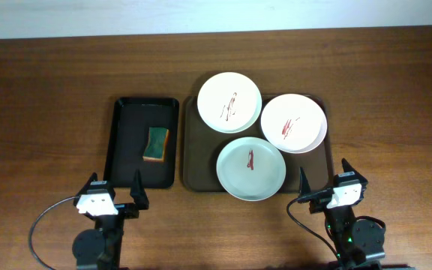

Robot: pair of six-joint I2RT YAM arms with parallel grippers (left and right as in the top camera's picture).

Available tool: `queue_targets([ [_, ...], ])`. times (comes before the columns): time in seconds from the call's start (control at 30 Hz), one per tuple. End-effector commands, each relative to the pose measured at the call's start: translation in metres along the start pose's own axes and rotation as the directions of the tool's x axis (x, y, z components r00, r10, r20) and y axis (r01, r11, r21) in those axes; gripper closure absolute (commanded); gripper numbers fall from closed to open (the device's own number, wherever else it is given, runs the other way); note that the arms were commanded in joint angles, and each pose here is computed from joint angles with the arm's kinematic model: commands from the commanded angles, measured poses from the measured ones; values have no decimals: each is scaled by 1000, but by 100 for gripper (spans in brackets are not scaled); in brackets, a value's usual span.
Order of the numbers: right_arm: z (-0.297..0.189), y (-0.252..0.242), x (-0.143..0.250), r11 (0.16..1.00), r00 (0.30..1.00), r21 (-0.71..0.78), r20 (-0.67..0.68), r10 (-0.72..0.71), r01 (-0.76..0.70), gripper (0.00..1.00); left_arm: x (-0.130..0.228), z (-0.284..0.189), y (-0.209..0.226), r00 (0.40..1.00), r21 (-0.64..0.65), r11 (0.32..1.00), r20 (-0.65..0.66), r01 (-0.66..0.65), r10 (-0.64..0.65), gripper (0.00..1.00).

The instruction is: Clean dirty plates on tray and stack at the side

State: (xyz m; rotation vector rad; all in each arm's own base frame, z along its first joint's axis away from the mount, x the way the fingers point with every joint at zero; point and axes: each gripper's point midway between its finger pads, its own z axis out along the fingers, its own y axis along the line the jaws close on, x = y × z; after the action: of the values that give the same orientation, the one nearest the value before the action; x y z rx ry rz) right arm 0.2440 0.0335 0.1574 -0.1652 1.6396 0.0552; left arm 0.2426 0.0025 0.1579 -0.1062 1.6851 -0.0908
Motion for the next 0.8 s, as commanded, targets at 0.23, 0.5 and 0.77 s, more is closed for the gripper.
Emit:
queue_targets([
  [0.23,0,1,0,1000,1000,-4,4,-7,7,1,-47,2,-8,997,7,1000,-81,13,-13,1],
  [0.5,-4,4,-11,1000,1000,-27,-2,-7,7,1,-49,29,-8,954,-23,1000,-300,18,-24,1],
  [0.77,-15,2,-27,996,980,-15,-179,87,-91,1,-50,57,-7,888,-46,999,-458,17,-36,1],
])
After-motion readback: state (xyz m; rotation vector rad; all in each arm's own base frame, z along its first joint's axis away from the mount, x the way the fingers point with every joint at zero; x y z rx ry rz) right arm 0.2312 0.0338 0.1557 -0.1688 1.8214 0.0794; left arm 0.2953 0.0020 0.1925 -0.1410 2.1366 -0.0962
